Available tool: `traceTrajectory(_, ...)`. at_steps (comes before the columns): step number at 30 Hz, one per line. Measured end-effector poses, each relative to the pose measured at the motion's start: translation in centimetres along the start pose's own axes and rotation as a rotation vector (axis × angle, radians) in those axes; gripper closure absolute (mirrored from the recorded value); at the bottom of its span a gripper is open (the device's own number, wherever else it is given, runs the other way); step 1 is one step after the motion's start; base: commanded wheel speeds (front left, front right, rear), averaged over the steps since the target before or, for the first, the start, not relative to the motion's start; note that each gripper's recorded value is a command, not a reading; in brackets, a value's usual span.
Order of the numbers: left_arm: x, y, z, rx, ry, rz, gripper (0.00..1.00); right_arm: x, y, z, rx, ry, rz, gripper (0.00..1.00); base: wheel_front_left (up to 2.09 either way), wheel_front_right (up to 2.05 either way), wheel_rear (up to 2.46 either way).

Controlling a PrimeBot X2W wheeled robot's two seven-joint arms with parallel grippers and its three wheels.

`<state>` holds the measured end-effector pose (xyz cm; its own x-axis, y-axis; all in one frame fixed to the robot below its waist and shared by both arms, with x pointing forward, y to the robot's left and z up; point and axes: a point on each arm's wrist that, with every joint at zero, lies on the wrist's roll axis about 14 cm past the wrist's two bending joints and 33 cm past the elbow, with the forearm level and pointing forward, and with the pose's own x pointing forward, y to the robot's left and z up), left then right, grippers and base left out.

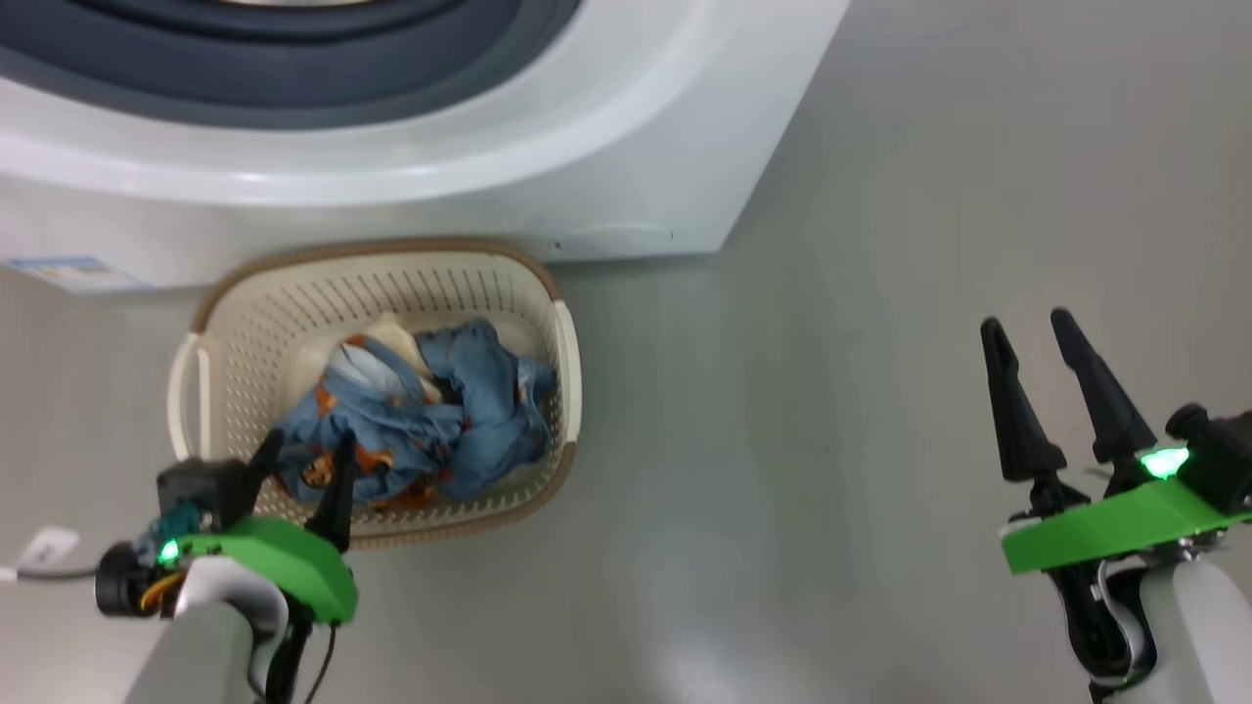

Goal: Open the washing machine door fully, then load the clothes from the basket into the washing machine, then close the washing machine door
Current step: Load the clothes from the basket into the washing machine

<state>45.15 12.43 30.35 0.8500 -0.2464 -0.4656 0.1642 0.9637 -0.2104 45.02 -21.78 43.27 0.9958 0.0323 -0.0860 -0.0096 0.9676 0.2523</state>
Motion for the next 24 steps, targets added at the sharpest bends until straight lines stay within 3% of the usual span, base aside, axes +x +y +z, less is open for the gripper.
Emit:
traceTrajectory(11, 5.7, 1.7, -5.2, 0.012, 0.209, 0.013, 0.00, 4.0, 0.1, -3.6, 0.012, 0.048, 0.015, 0.00, 0.00, 0.00, 0.00)
traceTrajectory(24, 9.8, 3.2, -9.8, 0.011, 0.397, 0.030, 0.00, 6.0, -0.9, -7.8, 0.013, 0.114, 0.005, 0.00, 0.00, 0.00, 0.00)
